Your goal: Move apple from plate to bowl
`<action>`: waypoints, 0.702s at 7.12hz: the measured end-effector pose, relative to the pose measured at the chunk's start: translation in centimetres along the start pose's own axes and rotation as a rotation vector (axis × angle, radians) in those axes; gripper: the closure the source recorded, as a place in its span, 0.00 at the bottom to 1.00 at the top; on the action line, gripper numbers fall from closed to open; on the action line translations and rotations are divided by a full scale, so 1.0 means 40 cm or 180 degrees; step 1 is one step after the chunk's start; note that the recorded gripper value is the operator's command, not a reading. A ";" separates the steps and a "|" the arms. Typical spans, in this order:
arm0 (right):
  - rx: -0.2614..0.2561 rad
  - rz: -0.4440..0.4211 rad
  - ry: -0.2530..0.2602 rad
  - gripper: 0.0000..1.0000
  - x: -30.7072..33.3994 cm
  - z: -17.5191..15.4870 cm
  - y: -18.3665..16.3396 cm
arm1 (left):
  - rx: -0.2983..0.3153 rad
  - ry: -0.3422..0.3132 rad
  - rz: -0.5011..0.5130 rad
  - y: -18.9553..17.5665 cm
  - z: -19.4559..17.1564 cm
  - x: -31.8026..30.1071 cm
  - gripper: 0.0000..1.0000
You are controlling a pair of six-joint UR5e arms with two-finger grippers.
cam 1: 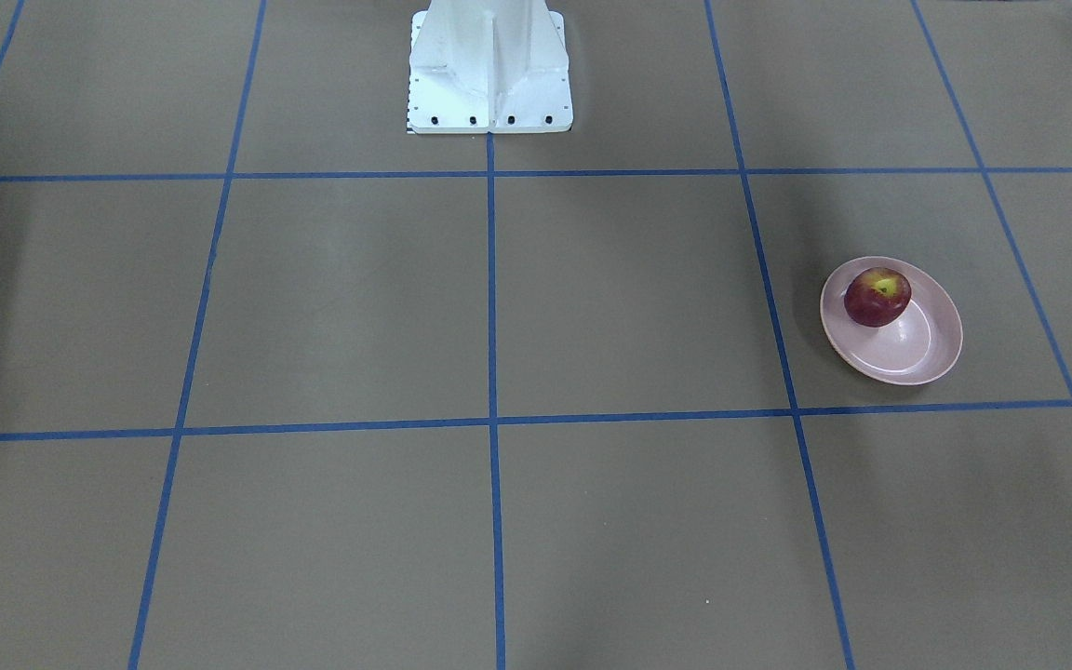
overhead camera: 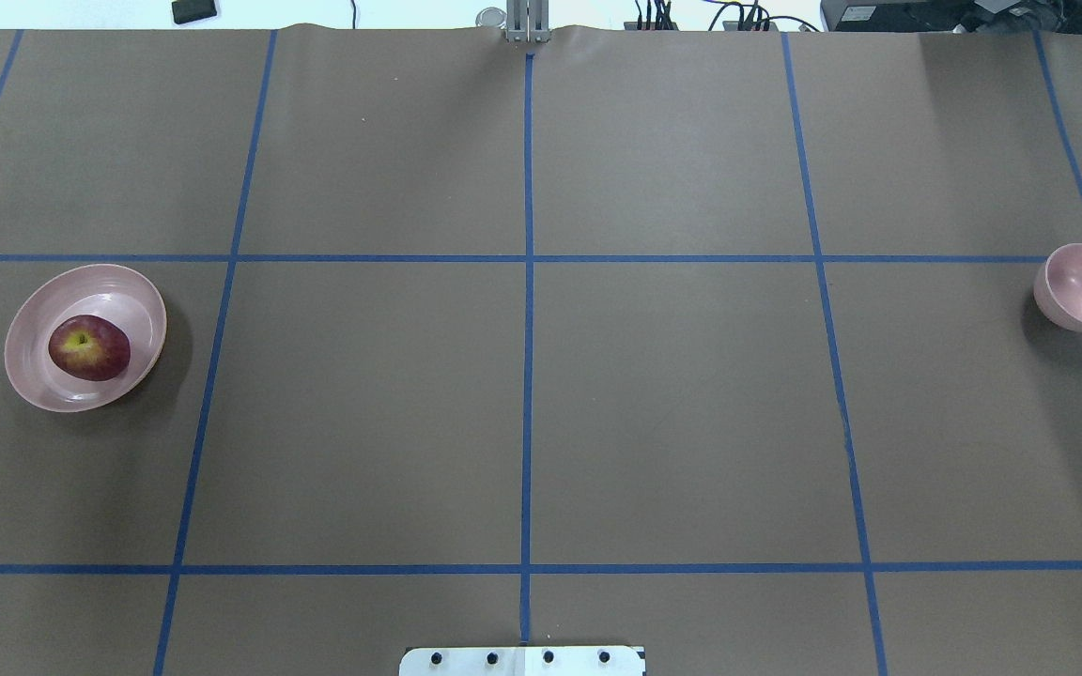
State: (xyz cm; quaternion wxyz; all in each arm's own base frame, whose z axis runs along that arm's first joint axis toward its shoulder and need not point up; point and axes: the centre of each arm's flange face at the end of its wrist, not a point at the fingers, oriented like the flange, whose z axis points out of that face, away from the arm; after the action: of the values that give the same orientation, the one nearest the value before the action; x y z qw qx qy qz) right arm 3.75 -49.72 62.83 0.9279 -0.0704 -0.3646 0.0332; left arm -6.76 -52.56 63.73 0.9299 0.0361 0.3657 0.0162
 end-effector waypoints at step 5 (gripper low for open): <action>-0.0011 0.0011 0.0014 0.00 0.006 0.005 0.006 | -0.0009 0.0004 -0.0008 0.004 0.003 -0.003 0.02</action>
State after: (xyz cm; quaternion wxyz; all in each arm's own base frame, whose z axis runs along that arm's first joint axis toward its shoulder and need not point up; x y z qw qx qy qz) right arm 3.80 -49.45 63.12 0.9285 -0.0727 -0.3624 0.0340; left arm -6.75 -52.42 63.91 0.9297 0.0343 0.3663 0.0155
